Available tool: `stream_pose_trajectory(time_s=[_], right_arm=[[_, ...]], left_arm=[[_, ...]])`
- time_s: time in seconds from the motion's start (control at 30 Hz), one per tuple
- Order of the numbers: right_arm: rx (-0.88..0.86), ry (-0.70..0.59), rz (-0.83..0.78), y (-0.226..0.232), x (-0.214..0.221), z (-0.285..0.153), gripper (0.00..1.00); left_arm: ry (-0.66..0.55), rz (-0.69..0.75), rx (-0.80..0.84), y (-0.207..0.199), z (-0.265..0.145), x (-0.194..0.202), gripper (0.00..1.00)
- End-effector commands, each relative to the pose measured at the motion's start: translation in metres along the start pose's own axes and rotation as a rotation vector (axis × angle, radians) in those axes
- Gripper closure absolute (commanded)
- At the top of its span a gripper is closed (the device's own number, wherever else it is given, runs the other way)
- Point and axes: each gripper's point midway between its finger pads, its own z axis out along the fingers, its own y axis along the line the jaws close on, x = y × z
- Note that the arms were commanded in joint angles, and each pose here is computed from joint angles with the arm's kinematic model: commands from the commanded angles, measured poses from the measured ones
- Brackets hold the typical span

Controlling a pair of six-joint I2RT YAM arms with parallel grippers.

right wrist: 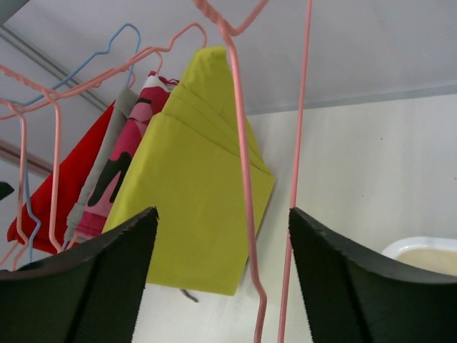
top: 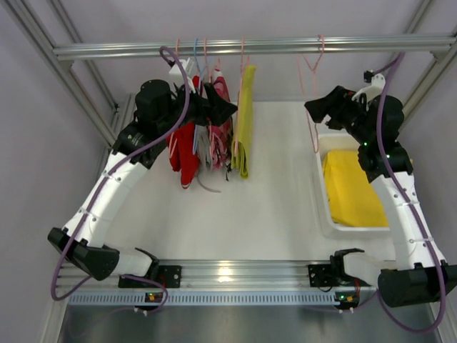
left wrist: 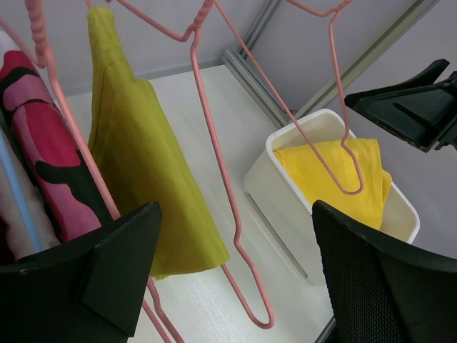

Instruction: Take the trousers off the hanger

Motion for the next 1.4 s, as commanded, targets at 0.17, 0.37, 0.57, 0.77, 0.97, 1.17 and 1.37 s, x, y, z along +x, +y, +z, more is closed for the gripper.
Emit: stream_pose_trajectory(time_s=[0.17, 0.37, 0.57, 0.77, 0.97, 1.17, 1.37], right_arm=[[-0.107, -0.163, -0.118, 0.044, -0.041, -0.053, 0.17], [-0.405, -0.147, -0.126, 0.105, -0.040, -0.081, 0.18], [-0.563, -0.077, 0.007, 0.151, -0.002, -0.056, 0.23], [-0.621, 0.030, 0.122, 0.192, 0.043, -0.011, 0.26], [-0.601, 0.071, 0.234, 0.212, 0.064, 0.040, 0.35], [-0.610, 0.073, 0.245, 0.217, 0.070, 0.065, 0.39], [-0.649, 0.046, 0.264, 0.223, 0.065, 0.072, 0.47]], left_arm=[[-0.076, 0.099, 0.032, -0.021, 0.000, -0.031, 0.10], [-0.185, 0.157, 0.046, -0.033, -0.022, -0.055, 0.07], [-0.228, 0.142, 0.028, -0.033, -0.039, -0.078, 0.06], [-0.322, 0.145, -0.022, -0.021, -0.069, -0.113, 0.05], [-0.336, 0.144, -0.037, -0.016, -0.082, -0.112, 0.05], [-0.334, 0.146, -0.028, -0.017, -0.084, -0.110, 0.05], [-0.323, 0.132, -0.021, -0.016, -0.080, -0.106, 0.05]])
